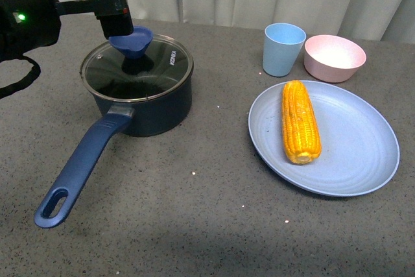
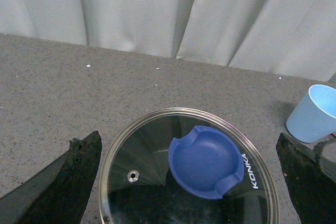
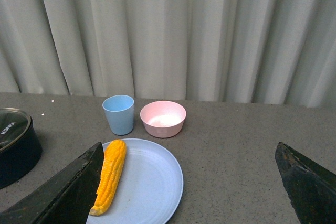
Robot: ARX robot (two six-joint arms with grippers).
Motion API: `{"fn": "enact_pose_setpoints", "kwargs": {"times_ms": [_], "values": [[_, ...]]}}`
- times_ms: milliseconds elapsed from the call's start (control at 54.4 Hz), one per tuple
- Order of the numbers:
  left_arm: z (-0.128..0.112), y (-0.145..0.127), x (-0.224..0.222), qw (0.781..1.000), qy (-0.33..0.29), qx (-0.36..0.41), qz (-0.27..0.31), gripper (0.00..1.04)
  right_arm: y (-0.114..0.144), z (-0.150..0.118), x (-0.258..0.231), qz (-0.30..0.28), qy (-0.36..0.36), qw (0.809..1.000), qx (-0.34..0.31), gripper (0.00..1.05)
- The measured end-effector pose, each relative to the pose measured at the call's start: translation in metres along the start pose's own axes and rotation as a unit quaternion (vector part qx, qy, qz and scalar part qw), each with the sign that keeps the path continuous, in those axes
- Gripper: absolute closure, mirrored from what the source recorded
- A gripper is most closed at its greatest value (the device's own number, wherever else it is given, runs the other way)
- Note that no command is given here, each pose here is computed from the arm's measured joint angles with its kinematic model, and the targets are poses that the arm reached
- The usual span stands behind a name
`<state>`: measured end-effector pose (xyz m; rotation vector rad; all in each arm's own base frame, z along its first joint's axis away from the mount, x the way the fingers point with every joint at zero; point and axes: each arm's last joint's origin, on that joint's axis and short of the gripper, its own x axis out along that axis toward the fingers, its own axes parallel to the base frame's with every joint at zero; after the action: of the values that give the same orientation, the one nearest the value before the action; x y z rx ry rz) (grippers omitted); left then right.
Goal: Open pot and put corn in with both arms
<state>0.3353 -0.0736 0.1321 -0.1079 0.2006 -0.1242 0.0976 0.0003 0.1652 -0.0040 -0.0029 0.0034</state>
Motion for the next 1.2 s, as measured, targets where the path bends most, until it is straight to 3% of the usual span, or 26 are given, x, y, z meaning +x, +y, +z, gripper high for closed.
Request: {"fn": "enact_pose_setpoints", "kwargs": {"times_ms": [368,828,993,1048,1195], "values": [[-0.019,-0.011,0.041,0.998,0.038,0.032,-0.046,0.06,0.000,0.000,0.000,0.000,0.000,1.000,0.000,0.09],[-0.038,-0.007,0.059,0.995,0.072,0.048,-0.039,0.06,0.000,0.000,0.000,0.000,0.000,1.000,0.000,0.09],[-0.037,-0.007,0.060,0.995,0.071,0.048,-0.044,0.28,0.000,0.000,0.000,0.000,0.000,1.000,0.000,0.09],[-0.037,-0.008,0.060,0.995,0.071,0.048,-0.052,0.41,0.000,0.000,0.000,0.000,0.000,1.000,0.000,0.09],[-0.034,-0.008,0.059,0.995,0.067,0.048,-0.052,0.43,0.000,0.000,0.000,0.000,0.000,1.000,0.000,0.09]]}}
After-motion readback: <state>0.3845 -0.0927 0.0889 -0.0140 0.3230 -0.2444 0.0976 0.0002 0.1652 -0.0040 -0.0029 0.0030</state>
